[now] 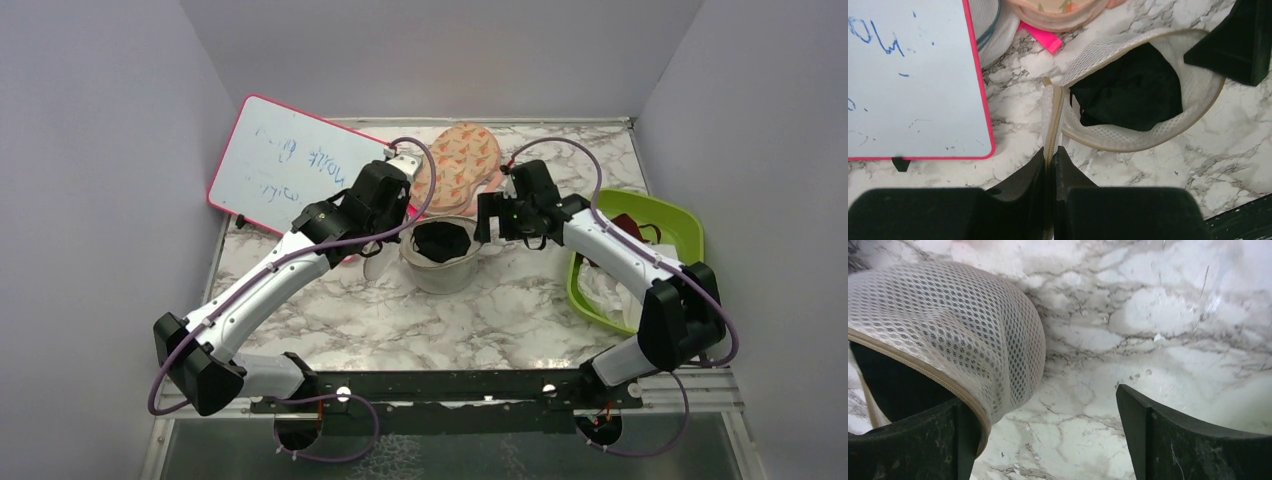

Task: Unzip the laundry bag and remove the bra
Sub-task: Open the laundry bag at the center of the board.

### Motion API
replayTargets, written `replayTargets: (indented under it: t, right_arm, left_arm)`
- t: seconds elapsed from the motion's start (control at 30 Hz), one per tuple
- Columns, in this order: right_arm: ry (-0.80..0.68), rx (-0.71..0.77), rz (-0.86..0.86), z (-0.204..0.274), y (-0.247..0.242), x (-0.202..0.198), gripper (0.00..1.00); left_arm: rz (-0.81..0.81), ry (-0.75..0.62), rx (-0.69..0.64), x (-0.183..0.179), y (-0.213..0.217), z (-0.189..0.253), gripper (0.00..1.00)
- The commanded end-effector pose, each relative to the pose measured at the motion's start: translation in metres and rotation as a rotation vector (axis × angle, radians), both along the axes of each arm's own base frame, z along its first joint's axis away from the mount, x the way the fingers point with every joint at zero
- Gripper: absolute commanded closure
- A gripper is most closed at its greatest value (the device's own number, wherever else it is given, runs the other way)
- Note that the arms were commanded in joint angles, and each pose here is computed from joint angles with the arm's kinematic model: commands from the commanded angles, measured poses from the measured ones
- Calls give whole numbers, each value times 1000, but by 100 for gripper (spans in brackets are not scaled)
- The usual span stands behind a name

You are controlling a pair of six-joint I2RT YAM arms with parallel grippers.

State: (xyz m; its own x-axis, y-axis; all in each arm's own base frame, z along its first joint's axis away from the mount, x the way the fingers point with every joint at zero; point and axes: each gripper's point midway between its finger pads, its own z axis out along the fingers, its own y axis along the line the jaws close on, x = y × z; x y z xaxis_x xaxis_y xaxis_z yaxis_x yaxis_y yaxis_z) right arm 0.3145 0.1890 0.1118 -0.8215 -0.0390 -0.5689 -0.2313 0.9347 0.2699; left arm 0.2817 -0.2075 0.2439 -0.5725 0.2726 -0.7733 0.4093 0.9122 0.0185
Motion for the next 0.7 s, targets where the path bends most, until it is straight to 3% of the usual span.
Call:
replayTargets:
  t: [0.0, 0.13, 0.37, 0.57, 0.67]
  right_arm:
    - [-36, -108, 72, 23, -7, 13, 3]
    - [-104, -88, 148, 48, -2, 12, 0]
    - [-134, -8, 260, 69, 12, -6, 0]
    - [-200, 17, 285, 111, 8, -20, 0]
    - [-240, 65, 324, 128, 14, -32, 0]
  left_arm:
    - [0, 86, 19, -17, 14, -21, 100]
    - [68, 116, 58, -18, 34, -44, 99]
    - [177, 83, 173, -6, 59, -55, 86]
    - [296, -38, 344, 25, 84, -29, 57]
    - [309, -111, 323, 41, 80, 6, 47]
